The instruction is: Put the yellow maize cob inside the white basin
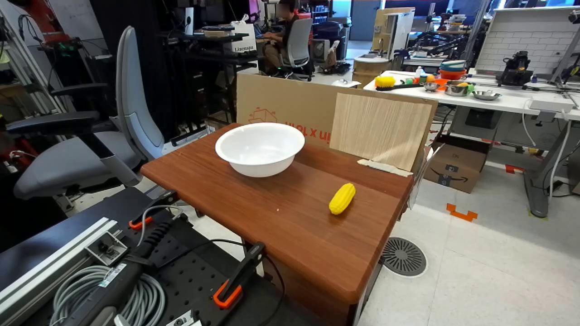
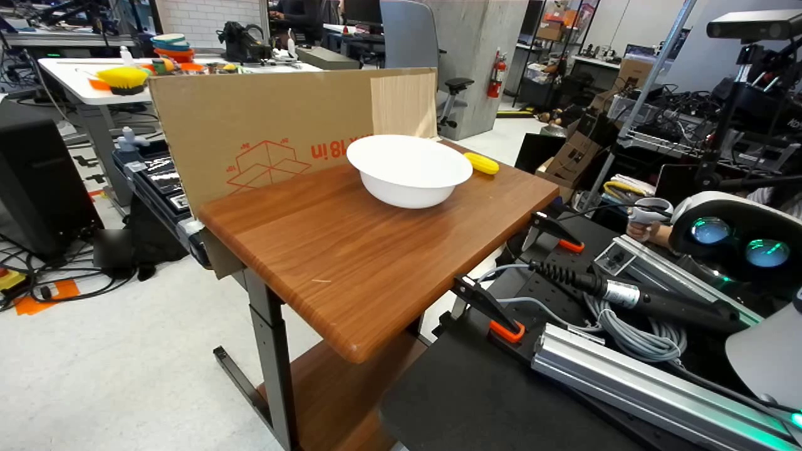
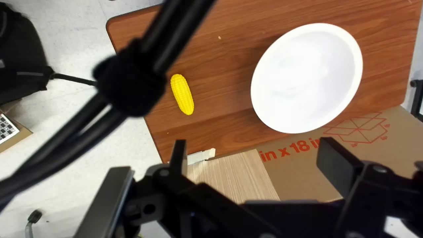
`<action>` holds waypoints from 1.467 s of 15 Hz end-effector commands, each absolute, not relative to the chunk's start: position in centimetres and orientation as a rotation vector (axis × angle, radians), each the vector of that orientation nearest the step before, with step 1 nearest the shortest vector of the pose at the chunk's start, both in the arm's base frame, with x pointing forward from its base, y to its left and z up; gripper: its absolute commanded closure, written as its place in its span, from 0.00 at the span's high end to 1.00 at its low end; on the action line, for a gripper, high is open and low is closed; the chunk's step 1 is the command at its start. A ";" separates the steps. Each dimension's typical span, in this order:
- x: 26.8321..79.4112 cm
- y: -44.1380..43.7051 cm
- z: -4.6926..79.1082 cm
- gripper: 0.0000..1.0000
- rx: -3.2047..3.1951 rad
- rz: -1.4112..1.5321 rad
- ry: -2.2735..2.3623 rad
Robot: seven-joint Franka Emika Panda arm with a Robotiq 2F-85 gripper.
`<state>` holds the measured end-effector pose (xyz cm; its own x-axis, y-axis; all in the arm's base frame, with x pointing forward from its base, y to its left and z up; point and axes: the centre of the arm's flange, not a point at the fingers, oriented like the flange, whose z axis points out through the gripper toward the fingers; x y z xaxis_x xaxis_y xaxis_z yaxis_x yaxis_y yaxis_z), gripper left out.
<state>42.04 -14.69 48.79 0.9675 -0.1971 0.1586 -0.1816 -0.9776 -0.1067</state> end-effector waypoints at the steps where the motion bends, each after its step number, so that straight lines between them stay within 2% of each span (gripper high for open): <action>1: 50.1 -17.7 45.5 1.00 -3.077 -0.107 0.250; 6: 56.4 -20.3 38.8 1.00 -3.086 -0.014 0.396; 11: 59.9 -22.8 31.6 1.00 -3.090 0.045 0.588; 16: 59.9 -22.8 28.0 1.00 -3.064 0.124 0.693; 22: 60.6 -19.9 23.9 1.00 -3.085 0.085 0.709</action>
